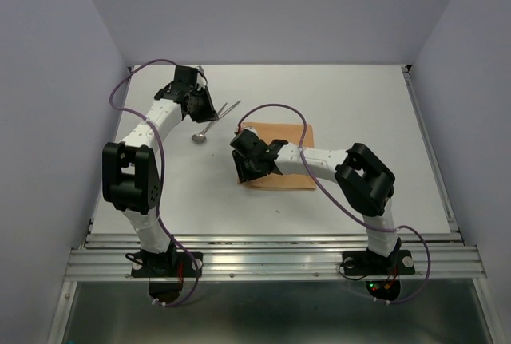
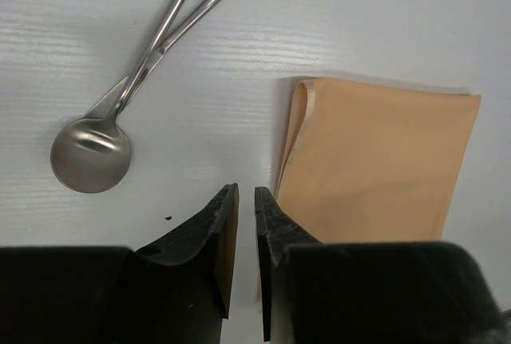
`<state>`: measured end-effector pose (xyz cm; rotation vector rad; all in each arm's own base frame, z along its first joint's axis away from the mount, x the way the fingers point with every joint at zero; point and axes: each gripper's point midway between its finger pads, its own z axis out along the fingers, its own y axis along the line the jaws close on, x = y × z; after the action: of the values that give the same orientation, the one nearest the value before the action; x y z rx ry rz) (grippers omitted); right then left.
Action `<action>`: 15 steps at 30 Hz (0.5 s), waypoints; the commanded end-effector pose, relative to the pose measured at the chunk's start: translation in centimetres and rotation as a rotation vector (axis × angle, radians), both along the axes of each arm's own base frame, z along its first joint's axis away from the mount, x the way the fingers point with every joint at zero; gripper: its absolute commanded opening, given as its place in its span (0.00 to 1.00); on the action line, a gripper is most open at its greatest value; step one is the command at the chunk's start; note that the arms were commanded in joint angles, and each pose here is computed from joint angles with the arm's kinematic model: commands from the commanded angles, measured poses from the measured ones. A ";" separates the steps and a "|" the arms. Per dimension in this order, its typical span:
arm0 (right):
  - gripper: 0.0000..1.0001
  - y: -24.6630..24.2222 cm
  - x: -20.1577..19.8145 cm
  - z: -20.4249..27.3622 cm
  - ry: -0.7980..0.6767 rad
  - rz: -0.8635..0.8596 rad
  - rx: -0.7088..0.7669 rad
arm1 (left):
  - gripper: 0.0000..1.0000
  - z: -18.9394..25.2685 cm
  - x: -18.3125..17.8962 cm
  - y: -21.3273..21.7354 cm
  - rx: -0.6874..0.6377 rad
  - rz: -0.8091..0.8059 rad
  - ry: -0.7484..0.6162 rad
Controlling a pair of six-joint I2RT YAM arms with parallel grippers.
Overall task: Fold the napkin into a case and place the utensils inside
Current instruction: Pick up the top corner of the square-folded napkin from the center of the board.
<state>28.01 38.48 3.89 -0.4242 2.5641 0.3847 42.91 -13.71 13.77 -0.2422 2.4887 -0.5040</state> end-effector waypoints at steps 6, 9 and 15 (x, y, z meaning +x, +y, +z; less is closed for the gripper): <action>0.47 2.0 0.7 1.5 -0.051 0.028 0.036 | 0.26 1.6 -0.3 0.5 0.000 -0.001 -0.040; 0.47 2.4 0.2 1.3 -0.045 0.039 0.036 | 0.26 1.7 -0.3 0.5 0.002 -0.003 -0.043; 0.47 2.5 0.3 1.3 -0.048 0.044 0.038 | 0.26 1.6 -0.3 0.5 -0.001 -0.002 -0.039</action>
<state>27.62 39.33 3.83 -0.4568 2.5554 0.3934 42.90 -13.70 13.75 -0.2422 2.4891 -0.5039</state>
